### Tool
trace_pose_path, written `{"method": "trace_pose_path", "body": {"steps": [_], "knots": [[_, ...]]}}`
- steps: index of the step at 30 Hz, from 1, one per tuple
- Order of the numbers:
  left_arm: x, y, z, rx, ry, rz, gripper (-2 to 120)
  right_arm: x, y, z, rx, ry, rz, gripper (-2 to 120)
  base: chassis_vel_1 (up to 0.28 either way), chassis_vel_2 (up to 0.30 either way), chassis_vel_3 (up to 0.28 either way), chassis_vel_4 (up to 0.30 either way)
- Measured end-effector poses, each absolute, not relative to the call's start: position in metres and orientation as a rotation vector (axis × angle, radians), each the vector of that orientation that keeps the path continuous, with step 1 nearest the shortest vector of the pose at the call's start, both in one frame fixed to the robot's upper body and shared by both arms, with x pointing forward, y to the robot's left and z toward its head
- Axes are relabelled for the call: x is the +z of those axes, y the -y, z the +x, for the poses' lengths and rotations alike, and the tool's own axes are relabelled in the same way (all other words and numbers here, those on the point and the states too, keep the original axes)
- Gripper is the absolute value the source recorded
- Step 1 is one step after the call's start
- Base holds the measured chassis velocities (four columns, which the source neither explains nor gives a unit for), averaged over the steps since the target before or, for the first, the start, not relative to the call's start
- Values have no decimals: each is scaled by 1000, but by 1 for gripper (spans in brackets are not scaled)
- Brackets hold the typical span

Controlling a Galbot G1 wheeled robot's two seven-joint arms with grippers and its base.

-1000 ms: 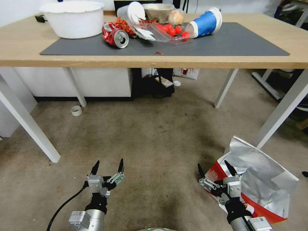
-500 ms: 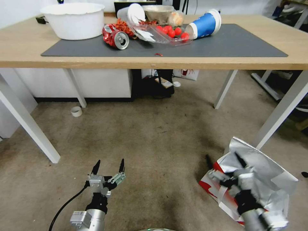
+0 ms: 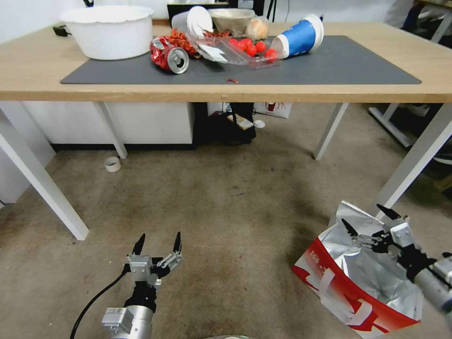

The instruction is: Pick up the food delivery bag from the floor and place it on the table.

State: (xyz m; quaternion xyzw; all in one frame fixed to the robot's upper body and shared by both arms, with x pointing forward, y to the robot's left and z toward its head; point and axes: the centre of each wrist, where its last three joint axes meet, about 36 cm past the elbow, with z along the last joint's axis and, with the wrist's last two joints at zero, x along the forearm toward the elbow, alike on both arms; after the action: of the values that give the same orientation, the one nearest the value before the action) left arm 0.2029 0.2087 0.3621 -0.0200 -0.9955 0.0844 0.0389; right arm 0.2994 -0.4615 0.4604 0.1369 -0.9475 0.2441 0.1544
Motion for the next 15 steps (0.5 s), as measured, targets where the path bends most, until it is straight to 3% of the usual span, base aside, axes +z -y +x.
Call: {"method": "trace_pose_path", "body": {"steps": [7,15], "knots": [[362,-207,203,265,3048,-43,100,456,522,343,814,2583,392,100,0,0,0,0],[361,-206,203,260,3044,-31,100,442,539,367,834,2481,469,100,0,0,0,0]]}}
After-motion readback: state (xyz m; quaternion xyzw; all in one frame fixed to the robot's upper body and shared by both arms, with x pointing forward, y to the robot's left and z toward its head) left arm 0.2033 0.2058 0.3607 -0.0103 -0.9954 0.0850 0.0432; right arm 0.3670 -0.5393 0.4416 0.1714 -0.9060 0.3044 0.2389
